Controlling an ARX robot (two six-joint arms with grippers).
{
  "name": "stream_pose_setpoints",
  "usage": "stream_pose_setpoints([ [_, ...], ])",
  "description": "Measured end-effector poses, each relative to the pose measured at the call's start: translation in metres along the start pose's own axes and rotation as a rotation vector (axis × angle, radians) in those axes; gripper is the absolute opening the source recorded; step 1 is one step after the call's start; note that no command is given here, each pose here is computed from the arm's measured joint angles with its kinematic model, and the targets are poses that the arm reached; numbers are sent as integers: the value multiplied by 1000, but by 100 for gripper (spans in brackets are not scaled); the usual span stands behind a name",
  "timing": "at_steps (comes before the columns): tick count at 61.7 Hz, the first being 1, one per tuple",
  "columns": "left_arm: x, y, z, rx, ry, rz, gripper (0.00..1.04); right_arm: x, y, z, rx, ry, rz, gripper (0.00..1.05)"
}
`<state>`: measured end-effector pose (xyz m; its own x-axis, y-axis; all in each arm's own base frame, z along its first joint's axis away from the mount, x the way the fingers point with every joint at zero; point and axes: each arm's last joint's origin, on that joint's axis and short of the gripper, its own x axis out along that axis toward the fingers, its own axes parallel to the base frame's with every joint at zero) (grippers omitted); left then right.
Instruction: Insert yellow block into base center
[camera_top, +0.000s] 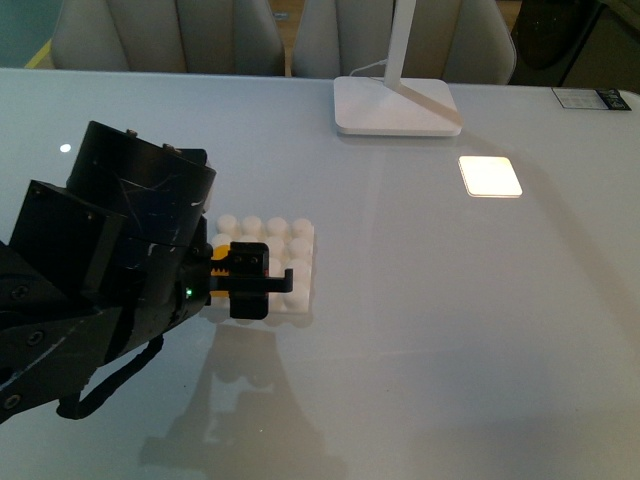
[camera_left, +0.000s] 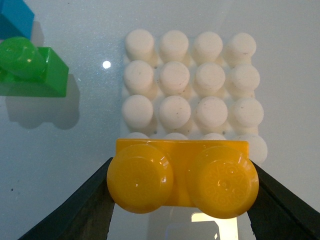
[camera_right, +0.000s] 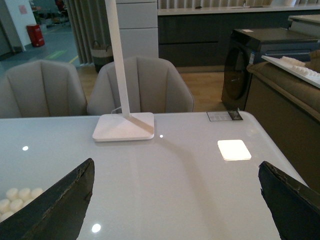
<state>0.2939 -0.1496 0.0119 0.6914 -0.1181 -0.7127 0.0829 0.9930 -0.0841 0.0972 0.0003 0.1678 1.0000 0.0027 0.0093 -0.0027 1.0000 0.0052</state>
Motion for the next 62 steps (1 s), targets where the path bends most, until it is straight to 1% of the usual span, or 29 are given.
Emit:
stream_pose_setpoints([
  [25, 17, -16, 11, 27, -26, 4, 64, 0, 0, 0, 0, 0, 0, 96],
  [43, 26, -26, 9, 58, -16, 11, 64, 0, 0, 0, 0, 0, 0, 96],
  [62, 35, -31, 16, 70, -23, 33, 64, 0, 0, 0, 0, 0, 0, 96],
])
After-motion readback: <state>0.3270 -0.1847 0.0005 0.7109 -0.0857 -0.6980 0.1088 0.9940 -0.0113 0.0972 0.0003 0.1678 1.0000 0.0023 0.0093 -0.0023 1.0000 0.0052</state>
